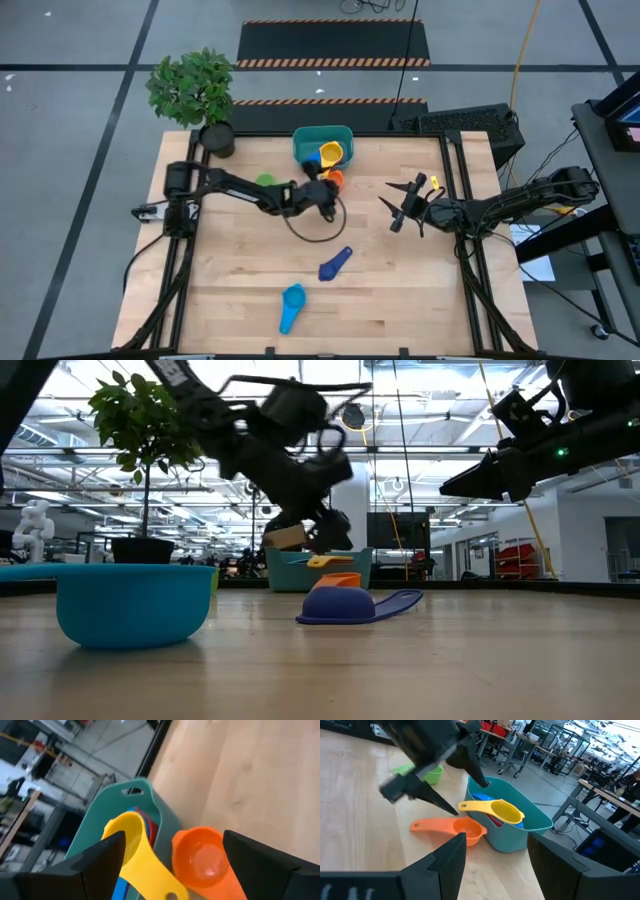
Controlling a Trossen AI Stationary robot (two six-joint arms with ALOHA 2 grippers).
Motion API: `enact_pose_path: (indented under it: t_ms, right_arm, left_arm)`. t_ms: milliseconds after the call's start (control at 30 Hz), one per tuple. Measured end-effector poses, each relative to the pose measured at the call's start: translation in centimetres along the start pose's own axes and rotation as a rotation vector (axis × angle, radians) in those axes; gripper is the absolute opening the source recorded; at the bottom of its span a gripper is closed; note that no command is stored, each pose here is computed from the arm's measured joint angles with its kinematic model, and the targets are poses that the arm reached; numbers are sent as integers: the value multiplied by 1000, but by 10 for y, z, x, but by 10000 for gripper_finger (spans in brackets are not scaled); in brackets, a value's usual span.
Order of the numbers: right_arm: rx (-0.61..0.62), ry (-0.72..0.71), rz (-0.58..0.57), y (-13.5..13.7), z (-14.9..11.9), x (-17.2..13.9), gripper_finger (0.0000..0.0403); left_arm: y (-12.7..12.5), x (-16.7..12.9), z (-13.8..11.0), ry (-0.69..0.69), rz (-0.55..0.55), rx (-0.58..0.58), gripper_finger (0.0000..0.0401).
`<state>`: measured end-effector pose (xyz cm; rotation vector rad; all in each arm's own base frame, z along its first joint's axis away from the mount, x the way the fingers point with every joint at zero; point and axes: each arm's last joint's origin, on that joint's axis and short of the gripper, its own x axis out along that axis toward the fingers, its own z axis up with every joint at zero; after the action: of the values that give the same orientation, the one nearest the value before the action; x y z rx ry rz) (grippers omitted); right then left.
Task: Nest measuring cups in basket
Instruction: Stack the yellow measuring cup on top of the blue measuring cup in the blue bin
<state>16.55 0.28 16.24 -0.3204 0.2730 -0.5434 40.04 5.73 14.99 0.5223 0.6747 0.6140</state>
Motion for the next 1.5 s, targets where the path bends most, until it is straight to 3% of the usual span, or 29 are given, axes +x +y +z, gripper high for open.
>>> enact_pose_path:
  t_ms: [267, 967, 1100, 1200, 1300, 1500]
  right_arm:
    - [8, 8, 3, 0, -1, 0, 203]
    - [22, 16, 33, 2, -2, 0, 203]
    - [25, 13, 37, 2, -2, 0, 203]
    - [24, 13, 36, 2, -2, 0, 203]
    - [25, 12, 34, 2, -2, 0, 203]
    - [22, 19, 38, 2, -3, 0, 203]
  left_arm:
    - [2, 21, -9, 192, 111, 85, 337]
    - [38, 27, -12, 281, 258, 179, 337]
    - [43, 24, -11, 280, 270, 136, 337]
    - [57, 8, 9, 242, 232, -19, 336]
    - [71, -8, 13, 253, 101, -132, 320]
    - [77, -11, 5, 303, -78, -171, 268]
